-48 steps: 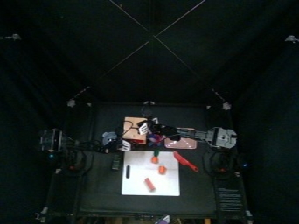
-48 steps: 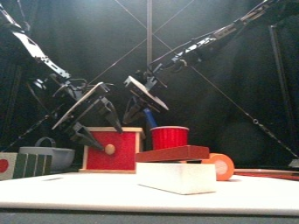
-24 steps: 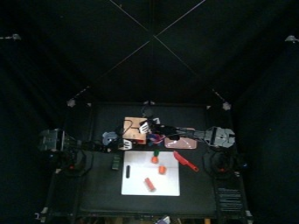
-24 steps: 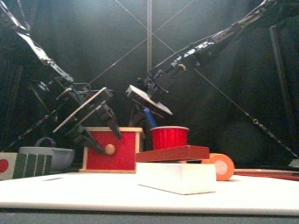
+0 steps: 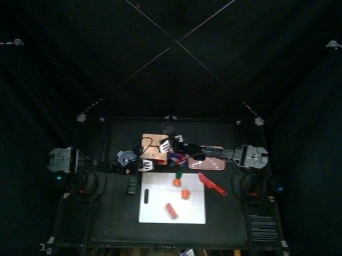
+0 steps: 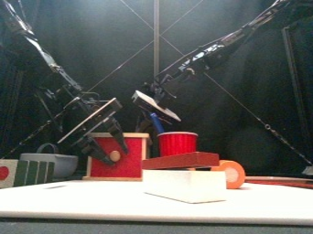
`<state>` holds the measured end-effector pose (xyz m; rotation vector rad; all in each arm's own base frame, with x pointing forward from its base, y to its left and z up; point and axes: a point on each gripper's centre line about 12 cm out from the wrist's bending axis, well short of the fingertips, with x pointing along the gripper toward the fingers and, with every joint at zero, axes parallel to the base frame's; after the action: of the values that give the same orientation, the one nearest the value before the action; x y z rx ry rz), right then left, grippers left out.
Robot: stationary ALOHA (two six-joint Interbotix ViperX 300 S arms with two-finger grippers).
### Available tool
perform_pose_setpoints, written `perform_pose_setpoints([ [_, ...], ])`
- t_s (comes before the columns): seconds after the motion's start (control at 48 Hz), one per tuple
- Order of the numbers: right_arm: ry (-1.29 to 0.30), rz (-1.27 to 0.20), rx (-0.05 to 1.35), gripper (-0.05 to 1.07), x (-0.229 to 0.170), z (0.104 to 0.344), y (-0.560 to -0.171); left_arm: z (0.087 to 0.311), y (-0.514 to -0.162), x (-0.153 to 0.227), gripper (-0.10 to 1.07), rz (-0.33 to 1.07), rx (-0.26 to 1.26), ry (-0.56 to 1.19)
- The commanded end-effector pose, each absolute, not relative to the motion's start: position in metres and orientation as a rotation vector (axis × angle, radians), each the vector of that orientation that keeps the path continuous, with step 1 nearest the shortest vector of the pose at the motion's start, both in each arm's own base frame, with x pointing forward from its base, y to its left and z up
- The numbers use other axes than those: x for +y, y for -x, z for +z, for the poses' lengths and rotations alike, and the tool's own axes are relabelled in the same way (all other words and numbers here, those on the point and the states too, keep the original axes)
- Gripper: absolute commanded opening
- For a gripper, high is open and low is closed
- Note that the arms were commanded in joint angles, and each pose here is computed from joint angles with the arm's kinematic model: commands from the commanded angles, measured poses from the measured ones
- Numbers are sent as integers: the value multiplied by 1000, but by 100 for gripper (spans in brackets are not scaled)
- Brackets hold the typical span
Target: Grasp drawer handle
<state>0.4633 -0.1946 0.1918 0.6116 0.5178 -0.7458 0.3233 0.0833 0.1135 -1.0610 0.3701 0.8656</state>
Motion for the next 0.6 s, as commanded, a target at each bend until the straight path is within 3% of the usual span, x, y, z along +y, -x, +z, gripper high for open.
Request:
perform_pose_setpoints([
  [0.0, -609, -734, 488, 3, -194, 206, -464, 121, -330, 85, 76, 853, 345, 1070],
  [0.229, -608, -733, 490, 3, -193, 205, -463, 120, -329, 82, 66, 859, 348, 1084],
  [0.583, -624, -736, 495, 3, -192, 203, -461, 120, -329, 67, 66, 852, 354, 1112],
])
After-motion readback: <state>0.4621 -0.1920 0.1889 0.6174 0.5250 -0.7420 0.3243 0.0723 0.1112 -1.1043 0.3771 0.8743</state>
